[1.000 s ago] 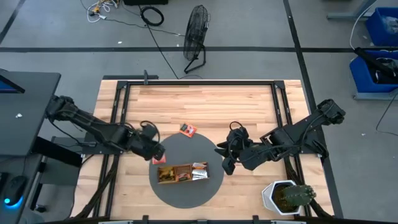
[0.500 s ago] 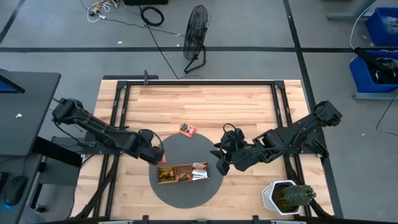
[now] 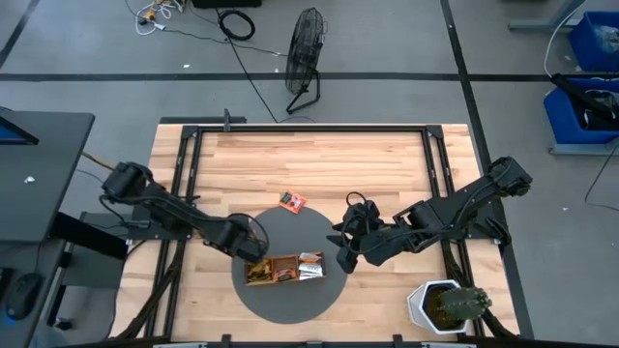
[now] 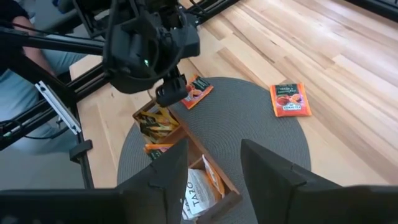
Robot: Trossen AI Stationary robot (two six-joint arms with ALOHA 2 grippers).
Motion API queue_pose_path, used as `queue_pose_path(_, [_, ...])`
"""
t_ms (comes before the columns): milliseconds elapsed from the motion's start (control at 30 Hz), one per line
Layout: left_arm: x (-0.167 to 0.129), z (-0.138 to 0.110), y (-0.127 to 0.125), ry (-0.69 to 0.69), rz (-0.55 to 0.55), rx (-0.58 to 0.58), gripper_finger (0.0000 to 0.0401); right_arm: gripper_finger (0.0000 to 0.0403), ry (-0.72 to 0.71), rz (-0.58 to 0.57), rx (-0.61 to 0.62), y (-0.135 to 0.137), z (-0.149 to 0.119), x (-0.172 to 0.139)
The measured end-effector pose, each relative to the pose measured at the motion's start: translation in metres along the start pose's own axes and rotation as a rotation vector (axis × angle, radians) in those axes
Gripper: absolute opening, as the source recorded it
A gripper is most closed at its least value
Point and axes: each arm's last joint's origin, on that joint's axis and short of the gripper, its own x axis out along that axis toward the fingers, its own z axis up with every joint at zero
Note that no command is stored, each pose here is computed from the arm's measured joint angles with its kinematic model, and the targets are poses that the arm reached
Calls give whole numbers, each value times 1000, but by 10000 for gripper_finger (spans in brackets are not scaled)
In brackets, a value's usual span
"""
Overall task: Pick & Place Tea
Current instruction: Put the orange tea bag into the middle section of the wooden organizer
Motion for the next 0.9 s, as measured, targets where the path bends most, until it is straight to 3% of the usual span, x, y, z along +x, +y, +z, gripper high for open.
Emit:
queue_pose_path(400, [8,1,-5,24,-3,-3,222,155,-2,5,-6,1,0,0])
queue_pose_path(633, [28,1,6,70,-36,-33,212,155,-1,7,-7,1,-1,-1])
queue_pose_path(900, [28,2,6,50,-49,-26,192,155,-1,8,-4,1,-1,-1])
